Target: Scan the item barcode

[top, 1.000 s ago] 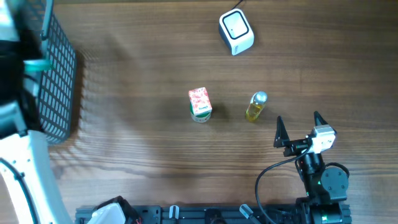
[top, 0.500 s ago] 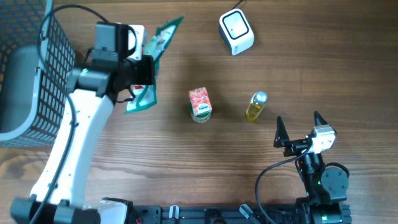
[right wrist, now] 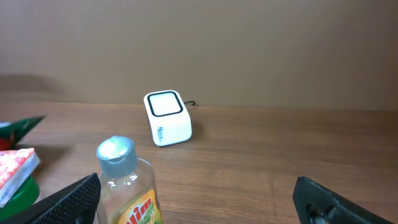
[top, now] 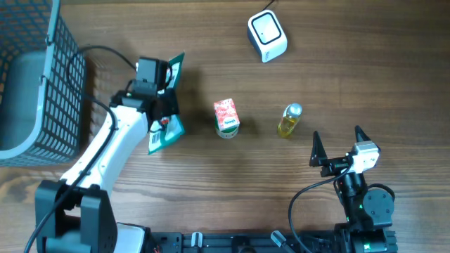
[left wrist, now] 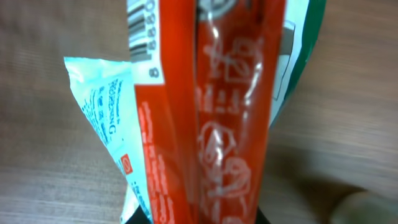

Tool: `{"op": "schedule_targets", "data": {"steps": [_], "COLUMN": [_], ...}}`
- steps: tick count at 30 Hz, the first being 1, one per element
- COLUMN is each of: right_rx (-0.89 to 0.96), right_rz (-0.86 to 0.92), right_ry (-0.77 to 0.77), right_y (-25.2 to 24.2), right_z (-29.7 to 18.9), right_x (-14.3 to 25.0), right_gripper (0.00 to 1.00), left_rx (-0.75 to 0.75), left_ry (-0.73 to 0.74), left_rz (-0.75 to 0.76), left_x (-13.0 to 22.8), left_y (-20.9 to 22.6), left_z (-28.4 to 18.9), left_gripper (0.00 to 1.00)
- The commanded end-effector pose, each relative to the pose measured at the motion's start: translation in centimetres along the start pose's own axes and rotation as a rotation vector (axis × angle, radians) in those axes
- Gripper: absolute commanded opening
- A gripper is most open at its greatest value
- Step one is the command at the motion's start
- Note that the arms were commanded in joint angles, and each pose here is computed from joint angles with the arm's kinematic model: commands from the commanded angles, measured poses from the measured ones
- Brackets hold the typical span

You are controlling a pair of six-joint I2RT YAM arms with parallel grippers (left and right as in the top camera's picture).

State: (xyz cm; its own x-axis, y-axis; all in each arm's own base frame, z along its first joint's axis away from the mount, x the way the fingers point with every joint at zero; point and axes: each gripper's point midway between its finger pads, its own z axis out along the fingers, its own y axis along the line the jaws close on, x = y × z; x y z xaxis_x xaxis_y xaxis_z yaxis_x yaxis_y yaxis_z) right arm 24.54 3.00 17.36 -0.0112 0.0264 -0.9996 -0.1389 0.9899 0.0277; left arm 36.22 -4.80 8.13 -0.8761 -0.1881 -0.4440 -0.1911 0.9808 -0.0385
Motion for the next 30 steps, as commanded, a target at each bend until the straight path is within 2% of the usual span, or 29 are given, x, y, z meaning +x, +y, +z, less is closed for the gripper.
{"op": "schedule_targets", "data": {"steps": [1, 8, 10, 13, 17, 22, 25, 30], "right_rx": [-0.006, -0.006, -0.006, -0.006, -0.006, -0.006, -0.006, -0.006], "right_rz": [-0.008, -0.009, -0.008, -0.008, -0.008, -0.009, -0.008, -0.009], "right_ry": [-0.003, -0.003, -0.003, -0.003, -0.003, -0.003, -0.003, -0.003], "right_y": [0.1, 0.1, 0.1, 0.1, 0.1, 0.1, 0.1, 0.1], "right_z": [0.0, 0.0, 0.0, 0.0, 0.0, 0.0, 0.0, 0.0], "right_x": [0.0, 0.0, 0.0, 0.0, 0.0, 0.0, 0.0, 0.0], "right_gripper": [1.0, 1.0, 1.0, 1.0, 1.0, 1.0, 1.0, 1.0], "left_rx": [-0.045, -0.036, -0.028, -0.015, -0.014, -0.025, -0.013, 0.001], "left_ry": [-0.01, 0.001, 0.001, -0.003, 0.026, 0.065, 0.027, -0.08], "left_rz": [-0.022, 0.003, 0.019, 0.043, 0.07, 0.088, 0.159, 0.147], "left_x": [1.5, 2.7, 2.9, 3.1, 4.0, 5.0, 3.9, 1.1], "left_y": [1.0, 0.6, 0.0, -0.9, -1.6, -1.7, -2.0, -2.3], "left_z": [1.4, 2.2, 2.1, 2.1, 2.7, 3.7, 2.8, -0.2], "left_gripper": [0.04, 0.18, 0.28, 0.49, 0.67, 0.69, 0.75, 0.8]}}
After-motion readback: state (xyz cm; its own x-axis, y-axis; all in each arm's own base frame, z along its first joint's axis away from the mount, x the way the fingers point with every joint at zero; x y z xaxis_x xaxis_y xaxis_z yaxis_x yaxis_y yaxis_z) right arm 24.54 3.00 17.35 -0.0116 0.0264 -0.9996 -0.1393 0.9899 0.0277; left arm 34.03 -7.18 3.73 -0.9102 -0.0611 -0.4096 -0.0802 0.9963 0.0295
